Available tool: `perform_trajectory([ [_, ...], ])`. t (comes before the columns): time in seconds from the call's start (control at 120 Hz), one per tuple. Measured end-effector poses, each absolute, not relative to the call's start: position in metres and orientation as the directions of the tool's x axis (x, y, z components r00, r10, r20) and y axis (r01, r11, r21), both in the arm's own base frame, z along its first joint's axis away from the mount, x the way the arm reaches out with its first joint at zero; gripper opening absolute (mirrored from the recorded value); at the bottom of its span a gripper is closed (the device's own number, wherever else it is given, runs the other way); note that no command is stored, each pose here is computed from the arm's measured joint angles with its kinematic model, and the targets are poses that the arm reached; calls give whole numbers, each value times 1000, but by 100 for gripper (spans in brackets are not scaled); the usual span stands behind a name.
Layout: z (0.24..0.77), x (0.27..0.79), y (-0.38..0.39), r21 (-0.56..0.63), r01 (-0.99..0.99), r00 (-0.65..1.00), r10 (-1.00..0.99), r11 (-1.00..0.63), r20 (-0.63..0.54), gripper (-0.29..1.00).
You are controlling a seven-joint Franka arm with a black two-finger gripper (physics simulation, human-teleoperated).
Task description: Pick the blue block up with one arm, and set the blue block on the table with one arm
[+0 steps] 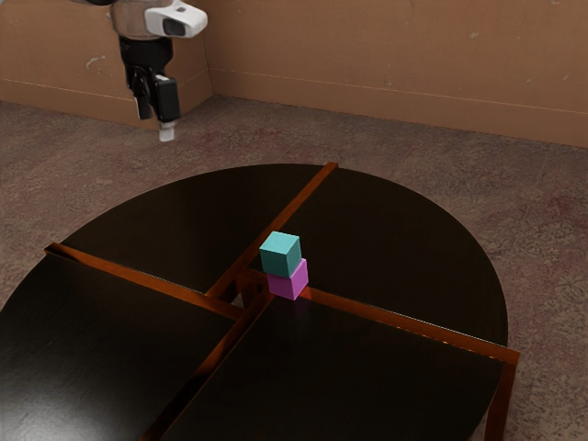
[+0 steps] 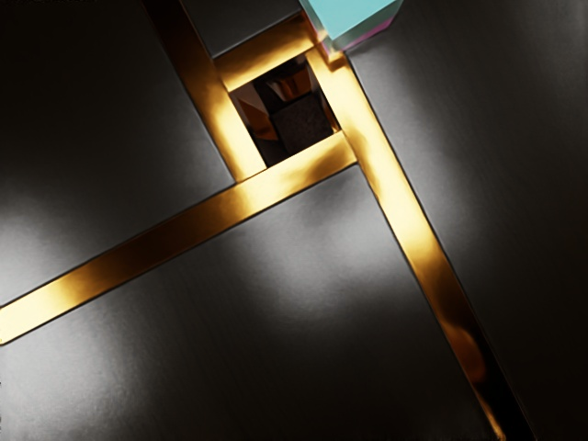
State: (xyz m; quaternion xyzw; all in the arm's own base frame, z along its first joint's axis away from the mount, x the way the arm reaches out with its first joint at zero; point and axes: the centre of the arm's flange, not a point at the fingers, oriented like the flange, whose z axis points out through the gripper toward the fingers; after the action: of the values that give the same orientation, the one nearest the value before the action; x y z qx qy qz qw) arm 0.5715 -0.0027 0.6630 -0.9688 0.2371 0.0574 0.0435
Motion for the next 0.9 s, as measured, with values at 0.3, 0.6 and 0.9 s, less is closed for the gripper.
perform_trajectory([
  [0.3, 752, 531, -28, -127, -582, 810, -586, -803, -9, 70],
  [0.6, 515, 643, 58, 16, -545, 814, -533, -839, -233, 70],
  [0.9, 483, 688, 18, -86, -543, 840, -539, -836, -62, 70],
])
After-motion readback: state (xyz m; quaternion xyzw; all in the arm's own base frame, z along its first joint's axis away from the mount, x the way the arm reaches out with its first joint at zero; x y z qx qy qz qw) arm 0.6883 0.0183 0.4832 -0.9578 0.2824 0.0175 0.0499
